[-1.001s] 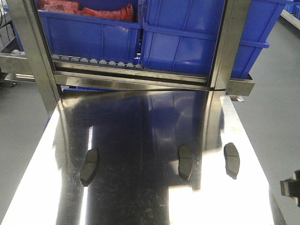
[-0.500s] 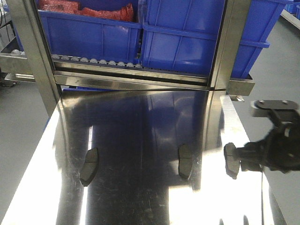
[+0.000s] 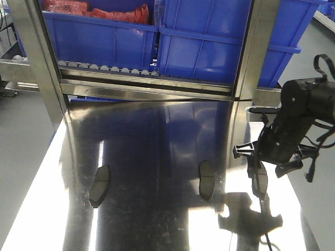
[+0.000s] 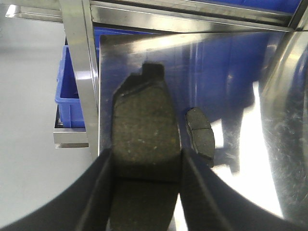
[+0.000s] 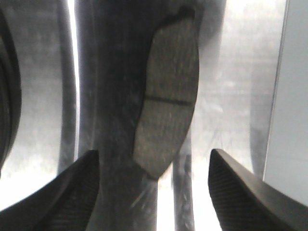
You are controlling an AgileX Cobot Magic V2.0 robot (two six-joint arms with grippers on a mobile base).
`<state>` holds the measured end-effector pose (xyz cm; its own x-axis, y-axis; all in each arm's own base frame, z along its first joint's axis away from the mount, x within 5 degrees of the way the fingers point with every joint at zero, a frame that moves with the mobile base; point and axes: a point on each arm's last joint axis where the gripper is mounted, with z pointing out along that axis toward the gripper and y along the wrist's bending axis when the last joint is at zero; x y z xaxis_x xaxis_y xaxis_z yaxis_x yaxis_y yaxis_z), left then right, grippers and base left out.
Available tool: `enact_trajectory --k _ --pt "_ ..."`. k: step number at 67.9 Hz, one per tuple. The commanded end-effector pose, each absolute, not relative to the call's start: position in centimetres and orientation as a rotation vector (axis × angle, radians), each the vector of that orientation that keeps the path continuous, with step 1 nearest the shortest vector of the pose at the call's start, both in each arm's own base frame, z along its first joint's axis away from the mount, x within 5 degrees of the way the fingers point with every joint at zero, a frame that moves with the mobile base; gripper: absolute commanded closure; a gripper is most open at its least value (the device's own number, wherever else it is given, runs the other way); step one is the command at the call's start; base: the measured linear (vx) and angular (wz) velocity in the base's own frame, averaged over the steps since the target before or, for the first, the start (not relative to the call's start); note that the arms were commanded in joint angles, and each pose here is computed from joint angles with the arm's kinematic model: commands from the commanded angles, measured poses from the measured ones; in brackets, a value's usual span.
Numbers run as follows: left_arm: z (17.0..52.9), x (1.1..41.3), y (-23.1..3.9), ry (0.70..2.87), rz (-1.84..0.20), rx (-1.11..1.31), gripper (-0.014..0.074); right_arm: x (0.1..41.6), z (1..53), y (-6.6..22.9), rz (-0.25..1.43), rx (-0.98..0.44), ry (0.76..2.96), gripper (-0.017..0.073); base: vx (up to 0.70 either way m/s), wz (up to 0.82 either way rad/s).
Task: Move and align brake pads A on conveyor
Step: 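Close the right gripper on the brake pad and lift it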
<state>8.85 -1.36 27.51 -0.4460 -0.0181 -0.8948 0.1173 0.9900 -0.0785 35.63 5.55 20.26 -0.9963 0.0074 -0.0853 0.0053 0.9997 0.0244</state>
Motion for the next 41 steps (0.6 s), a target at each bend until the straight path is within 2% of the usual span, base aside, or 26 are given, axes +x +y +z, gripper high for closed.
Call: enact_trajectory --k 1,20,41 --pt "29.2 9.2 -1.4 1.911 -0.167 0.062 0.06 36.7 22.2 5.5 0.036 0.018 2.986 0.0102 0.0 0.0" --pt "29.2 9.2 -1.4 1.911 -0.167 0.062 0.06 38.4 20.2 5.4 0.023 0.062 3.047 0.0102 0.0 0.0" --pt "29.2 9.2 -1.4 1.911 -0.167 0.062 0.06 38.8 20.0 4.5 0.012 0.086 3.019 0.0102 0.0 0.0"
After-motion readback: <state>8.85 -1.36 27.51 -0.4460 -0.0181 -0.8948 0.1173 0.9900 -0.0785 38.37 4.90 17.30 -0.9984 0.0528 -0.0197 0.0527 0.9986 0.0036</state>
